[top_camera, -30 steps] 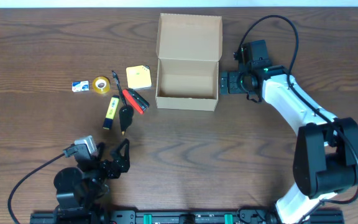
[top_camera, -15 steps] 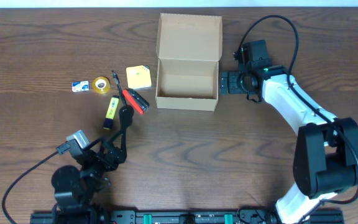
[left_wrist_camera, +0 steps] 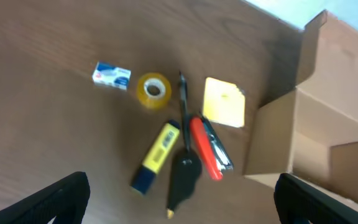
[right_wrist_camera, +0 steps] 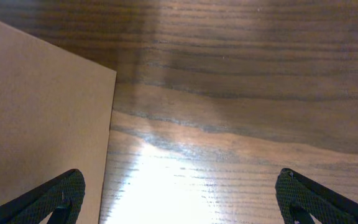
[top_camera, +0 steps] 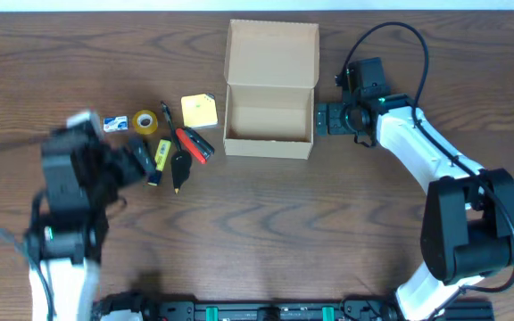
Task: Pack container
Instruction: 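Reach the left gripper to the yellow notepad and grip it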
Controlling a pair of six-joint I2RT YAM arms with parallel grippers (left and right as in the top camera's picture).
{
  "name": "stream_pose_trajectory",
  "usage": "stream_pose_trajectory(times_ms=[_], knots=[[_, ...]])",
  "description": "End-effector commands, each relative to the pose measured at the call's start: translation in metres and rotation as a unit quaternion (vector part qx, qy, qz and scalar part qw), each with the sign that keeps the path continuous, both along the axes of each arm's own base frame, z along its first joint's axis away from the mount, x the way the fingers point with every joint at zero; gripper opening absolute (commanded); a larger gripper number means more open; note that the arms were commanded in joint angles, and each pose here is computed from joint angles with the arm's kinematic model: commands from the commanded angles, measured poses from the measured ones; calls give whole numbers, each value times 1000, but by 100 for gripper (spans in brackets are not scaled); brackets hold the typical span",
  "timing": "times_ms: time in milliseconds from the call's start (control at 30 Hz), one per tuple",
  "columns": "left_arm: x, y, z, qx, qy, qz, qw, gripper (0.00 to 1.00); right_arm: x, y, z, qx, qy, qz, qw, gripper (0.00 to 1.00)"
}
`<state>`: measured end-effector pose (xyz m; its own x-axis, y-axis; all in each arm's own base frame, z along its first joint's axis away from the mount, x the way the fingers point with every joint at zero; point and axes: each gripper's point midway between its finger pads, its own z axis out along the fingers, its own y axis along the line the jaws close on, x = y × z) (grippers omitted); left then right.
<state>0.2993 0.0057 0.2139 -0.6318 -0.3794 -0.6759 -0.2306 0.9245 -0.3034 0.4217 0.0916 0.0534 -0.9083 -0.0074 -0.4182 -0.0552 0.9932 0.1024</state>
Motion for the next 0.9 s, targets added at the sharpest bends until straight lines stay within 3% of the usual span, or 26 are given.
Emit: stream_pose_trajectory(times_ms=[0, 333, 700, 867], knots=[[30, 8, 3, 70, 25, -42, 996, 96, 0, -1, 0, 5, 2, -6, 1000, 99], [91, -10, -41, 116, 104, -136, 978, 96, 0, -1, 0, 5, 2, -6, 1000, 99], [125, -75, -89, 122, 106, -212, 964, 96, 0, -1, 0, 5, 2, -6, 1000, 99], [145, -89, -101, 105, 87, -204, 969, 96, 0, -1, 0, 5, 2, -6, 1000, 99]])
